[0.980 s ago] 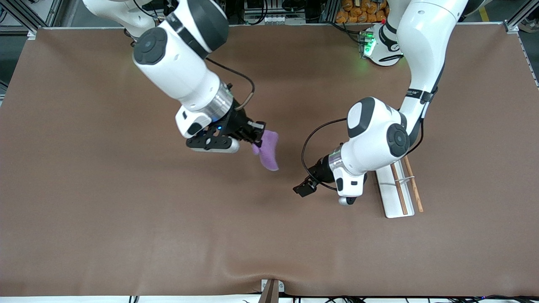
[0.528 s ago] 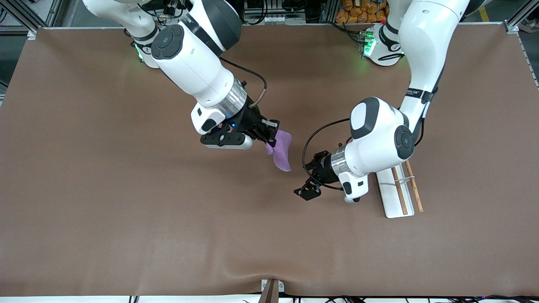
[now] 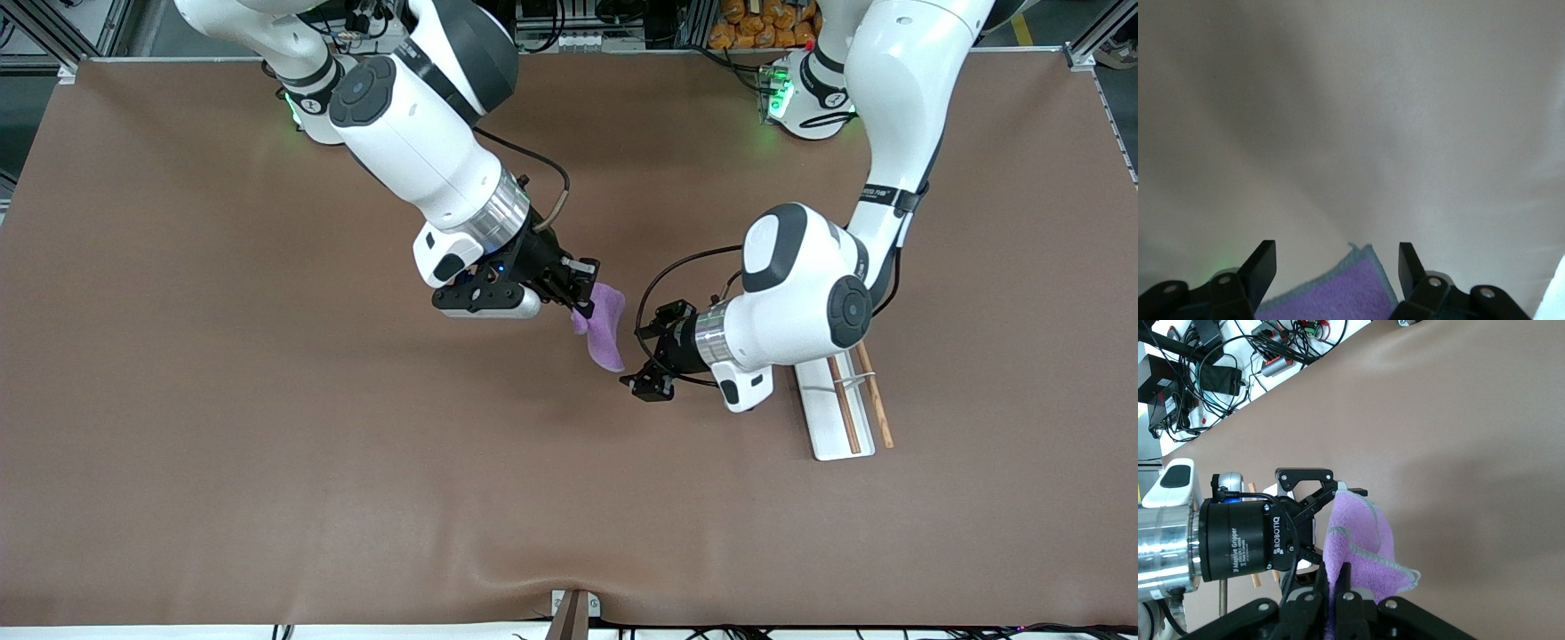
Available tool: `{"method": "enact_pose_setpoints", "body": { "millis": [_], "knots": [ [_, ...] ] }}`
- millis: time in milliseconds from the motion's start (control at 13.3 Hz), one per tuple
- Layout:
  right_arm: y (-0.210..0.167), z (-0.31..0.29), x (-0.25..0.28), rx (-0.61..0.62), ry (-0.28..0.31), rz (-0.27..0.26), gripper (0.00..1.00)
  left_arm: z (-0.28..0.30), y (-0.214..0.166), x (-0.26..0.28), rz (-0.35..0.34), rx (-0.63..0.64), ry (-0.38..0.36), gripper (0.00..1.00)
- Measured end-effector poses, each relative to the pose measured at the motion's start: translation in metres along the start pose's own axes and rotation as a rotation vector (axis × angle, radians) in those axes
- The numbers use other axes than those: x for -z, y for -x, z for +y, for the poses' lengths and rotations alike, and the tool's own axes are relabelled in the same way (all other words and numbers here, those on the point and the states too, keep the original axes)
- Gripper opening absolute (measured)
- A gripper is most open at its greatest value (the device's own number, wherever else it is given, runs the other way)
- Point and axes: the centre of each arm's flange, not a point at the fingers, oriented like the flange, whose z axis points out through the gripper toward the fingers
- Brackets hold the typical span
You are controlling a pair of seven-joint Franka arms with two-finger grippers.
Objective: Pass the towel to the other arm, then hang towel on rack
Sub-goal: 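Carry the towel toward the left gripper while the left gripper reaches it, then close the left gripper on the towel beside the right gripper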
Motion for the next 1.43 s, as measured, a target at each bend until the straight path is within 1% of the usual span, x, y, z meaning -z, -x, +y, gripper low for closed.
{"method": "enact_pose_setpoints", "body": {
  "millis": [226, 452, 754, 980, 1357, 1433],
  "knots": [
    [0.000, 0.000, 0.000, 0.000, -0.001, 0.001, 0.05, 0.001, -0.007, 0.005, -0.048, 0.042, -0.001, 0.83],
    [0.000, 0.000, 0.000, 0.000, -0.002, 0.002, 0.05, 0.000, -0.009, -0.003, -0.108, 0.066, -0.008, 0.83],
    [0.000, 0.000, 0.000, 0.000, -0.002, 0.001, 0.05, -0.001, -0.021, -0.024, -0.148, 0.063, -0.028, 0.83],
    [0.000, 0.000, 0.000, 0.000, -0.002, 0.001, 0.05, 0.000, -0.031, -0.030, -0.208, 0.068, -0.018, 0.83],
    [0.000, 0.000, 0.000, 0.000, -0.002, 0.002, 0.05, 0.002, -0.029, -0.030, -0.268, 0.100, -0.003, 0.82],
    [0.000, 0.000, 0.000, 0.000, -0.002, 0.002, 0.05, 0.002, -0.028, -0.030, -0.275, 0.103, -0.002, 0.80]
  ]
}}
